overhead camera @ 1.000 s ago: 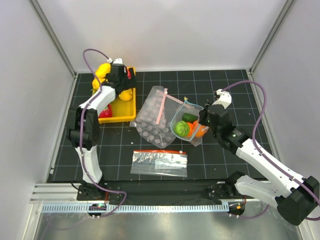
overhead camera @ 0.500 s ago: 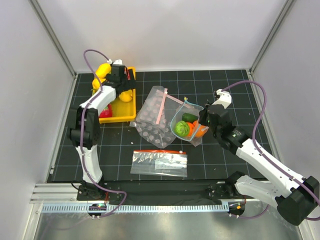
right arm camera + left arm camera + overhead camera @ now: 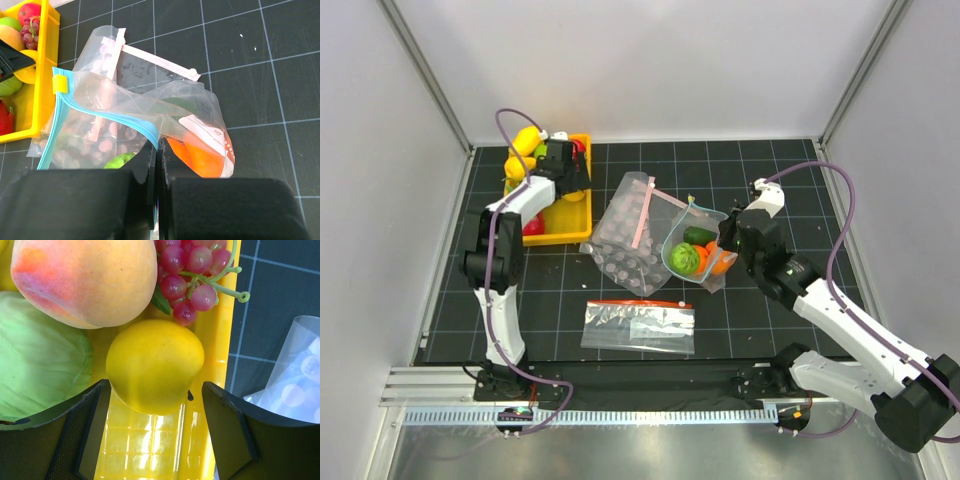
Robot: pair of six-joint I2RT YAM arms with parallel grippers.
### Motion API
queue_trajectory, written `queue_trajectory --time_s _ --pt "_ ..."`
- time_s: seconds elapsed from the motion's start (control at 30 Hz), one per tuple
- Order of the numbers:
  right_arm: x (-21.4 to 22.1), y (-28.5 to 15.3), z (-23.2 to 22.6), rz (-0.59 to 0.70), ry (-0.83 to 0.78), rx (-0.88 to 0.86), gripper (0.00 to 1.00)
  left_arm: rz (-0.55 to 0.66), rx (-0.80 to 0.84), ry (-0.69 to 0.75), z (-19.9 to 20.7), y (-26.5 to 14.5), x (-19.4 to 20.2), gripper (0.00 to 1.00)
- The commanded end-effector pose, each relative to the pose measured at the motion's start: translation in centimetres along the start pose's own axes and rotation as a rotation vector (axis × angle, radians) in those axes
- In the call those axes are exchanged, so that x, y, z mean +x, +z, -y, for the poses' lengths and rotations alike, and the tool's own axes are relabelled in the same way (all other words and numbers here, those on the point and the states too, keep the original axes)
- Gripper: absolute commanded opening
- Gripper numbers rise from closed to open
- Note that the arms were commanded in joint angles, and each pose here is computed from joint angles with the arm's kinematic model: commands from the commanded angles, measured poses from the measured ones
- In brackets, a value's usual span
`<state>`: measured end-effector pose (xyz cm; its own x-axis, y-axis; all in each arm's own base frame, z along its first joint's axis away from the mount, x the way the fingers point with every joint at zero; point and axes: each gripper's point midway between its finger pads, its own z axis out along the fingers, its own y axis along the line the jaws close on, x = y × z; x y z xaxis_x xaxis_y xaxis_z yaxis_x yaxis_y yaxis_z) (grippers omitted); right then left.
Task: Place the food in the zip-top bag and seal the zipper
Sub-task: Pick up the fake fruit from the bin.
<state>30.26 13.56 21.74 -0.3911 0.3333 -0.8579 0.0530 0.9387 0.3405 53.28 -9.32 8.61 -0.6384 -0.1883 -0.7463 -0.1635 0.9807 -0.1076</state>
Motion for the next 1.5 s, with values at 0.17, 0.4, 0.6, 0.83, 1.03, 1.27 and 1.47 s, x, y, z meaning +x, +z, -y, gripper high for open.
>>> queue_trajectory --time_s 0.17,0.4,0.6,0.83,1.03,1.27,1.47 --pt "-2.2 -0.4 -1.0 0.066 0.047 -0.031 0.01 0.001 -0.009 0.002 0.0 1.3 0.1 0.74" --pt "-2.3 -0.4 -1.0 0.068 0.049 -0.036 0.01 -0.029 -0.014 -0.050 -1.1 2.3 0.3 0.89" --pt "-2.3 -0.4 -1.1 0.068 0.052 -0.038 0.01 -0.047 -0.006 -0.033 -0.9 3.3 0.4 0.94" --pt "-2.2 -0.4 -1.0 0.066 0.049 -0.035 0.01 -0.070 0.024 -0.024 -0.4 3.4 0.9 0.58" --pt "-2.3 -0.4 -1.1 0.066 0.048 -0.041 0.01 0.002 0.043 -0.086 0.2 0.1 -1.0 0.43" --pt "-2.5 -0.7 -1.3 0.070 0.040 -0.053 0.01 -0.051 0.238 -0.304 3.8 -5.9 -0.9 0.38" --pt "-2.3 -0.6 -1.4 0.067 0.033 -0.060 0.01 -0.040 0.394 -0.303 8.0 -12.1 -1.0 0.38"
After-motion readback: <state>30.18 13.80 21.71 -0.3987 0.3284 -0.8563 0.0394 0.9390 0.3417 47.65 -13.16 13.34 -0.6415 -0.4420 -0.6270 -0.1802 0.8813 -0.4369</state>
